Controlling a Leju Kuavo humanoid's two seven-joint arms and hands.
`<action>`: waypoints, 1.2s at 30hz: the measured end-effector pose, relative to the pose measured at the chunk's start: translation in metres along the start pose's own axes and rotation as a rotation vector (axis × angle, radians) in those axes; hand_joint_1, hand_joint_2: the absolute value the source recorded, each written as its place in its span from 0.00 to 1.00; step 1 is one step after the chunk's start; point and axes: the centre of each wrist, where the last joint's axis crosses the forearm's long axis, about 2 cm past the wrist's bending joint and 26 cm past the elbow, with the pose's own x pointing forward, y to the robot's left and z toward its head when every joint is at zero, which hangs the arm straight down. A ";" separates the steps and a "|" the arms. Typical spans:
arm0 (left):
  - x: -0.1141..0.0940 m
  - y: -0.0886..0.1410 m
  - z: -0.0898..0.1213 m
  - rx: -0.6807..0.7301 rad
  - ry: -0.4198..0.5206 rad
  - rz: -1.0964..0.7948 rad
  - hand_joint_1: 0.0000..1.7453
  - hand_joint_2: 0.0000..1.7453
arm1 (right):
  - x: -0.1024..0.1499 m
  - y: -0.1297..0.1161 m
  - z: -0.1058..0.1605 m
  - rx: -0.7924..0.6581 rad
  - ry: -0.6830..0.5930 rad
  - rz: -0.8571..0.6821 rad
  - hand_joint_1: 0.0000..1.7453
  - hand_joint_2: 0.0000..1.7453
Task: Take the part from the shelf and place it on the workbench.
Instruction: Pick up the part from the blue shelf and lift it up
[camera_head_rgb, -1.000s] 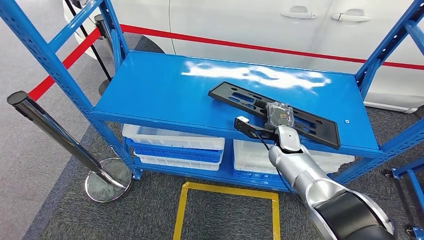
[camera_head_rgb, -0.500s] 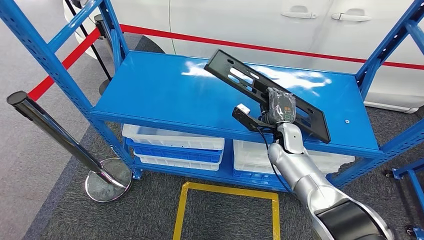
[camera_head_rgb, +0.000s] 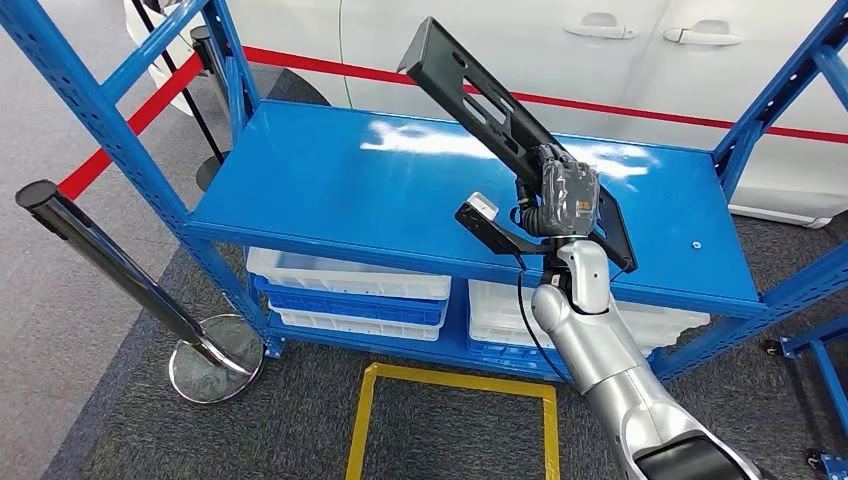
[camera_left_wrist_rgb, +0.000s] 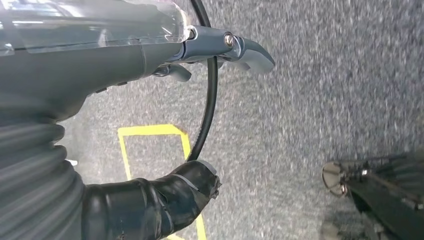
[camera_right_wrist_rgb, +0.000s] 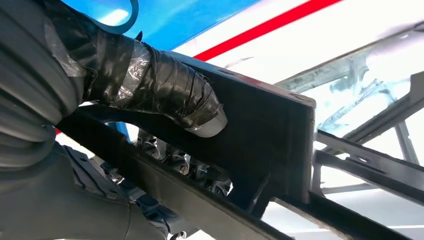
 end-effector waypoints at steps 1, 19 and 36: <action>0.000 0.000 0.000 0.000 -0.002 -0.001 0.00 1.00 | -0.001 0.001 0.003 0.004 -0.003 0.002 1.00 1.00; 0.000 0.007 -0.004 -0.018 -0.016 -0.037 0.00 1.00 | -0.007 0.003 0.013 -0.006 -0.006 -0.080 1.00 1.00; -0.002 0.012 -0.005 -0.024 -0.015 -0.034 0.00 1.00 | -0.018 0.004 0.024 0.030 -0.017 -0.062 1.00 1.00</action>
